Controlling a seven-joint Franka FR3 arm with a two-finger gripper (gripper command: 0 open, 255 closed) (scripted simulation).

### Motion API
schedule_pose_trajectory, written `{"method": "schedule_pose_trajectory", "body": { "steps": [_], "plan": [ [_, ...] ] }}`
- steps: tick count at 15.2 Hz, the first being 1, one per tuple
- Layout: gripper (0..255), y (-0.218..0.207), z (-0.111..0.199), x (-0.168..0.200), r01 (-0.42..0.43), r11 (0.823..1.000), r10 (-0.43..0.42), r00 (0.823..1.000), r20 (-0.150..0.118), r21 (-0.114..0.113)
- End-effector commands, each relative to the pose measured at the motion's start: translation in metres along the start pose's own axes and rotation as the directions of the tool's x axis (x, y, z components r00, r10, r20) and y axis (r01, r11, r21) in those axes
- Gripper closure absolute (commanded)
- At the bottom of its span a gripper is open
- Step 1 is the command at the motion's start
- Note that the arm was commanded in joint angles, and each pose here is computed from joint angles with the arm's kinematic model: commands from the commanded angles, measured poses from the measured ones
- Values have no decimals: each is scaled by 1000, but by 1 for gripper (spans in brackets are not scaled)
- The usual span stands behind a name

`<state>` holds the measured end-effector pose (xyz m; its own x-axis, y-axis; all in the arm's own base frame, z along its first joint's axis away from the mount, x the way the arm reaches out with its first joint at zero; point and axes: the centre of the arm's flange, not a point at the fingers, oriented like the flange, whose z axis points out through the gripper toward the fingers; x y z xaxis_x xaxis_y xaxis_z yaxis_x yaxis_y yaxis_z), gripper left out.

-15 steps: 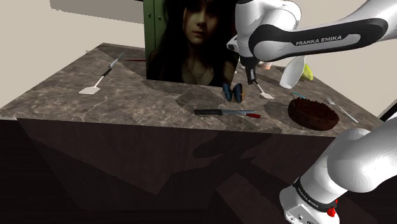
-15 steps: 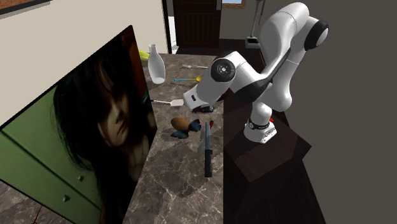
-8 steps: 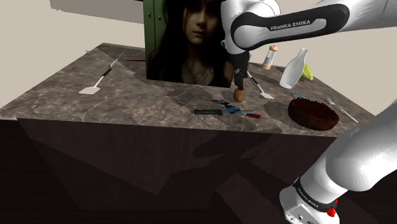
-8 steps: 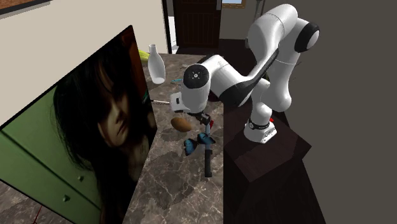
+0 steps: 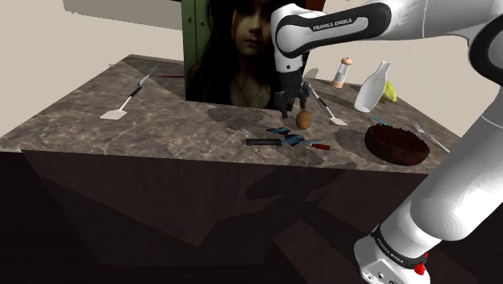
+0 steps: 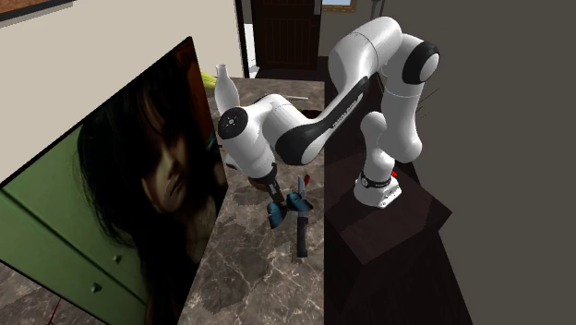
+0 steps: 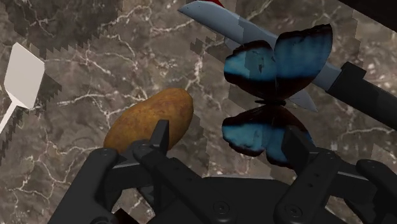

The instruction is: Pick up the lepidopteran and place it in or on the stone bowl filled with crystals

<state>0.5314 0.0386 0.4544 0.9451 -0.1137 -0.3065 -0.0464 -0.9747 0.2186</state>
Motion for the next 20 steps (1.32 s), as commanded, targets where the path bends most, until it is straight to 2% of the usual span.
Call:
{"method": "schedule_pose_trajectory", "body": {
  "steps": [1, 3, 11, 12, 20],
  "plan": [
    [0, 0, 11, 1, -5, 1000, 5, 1000, 1, 2],
    [0, 0, 25, 1, -5, 1000, 5, 1000, 1, 2],
    [0, 0, 24, 1, -5, 1000, 5, 1000, 1, 2],
    [255, 0, 24, 1, -5, 1000, 5, 1000, 1, 2],
    [255, 0, 24, 1, -5, 1000, 5, 1000, 1, 2]
  ]
}}
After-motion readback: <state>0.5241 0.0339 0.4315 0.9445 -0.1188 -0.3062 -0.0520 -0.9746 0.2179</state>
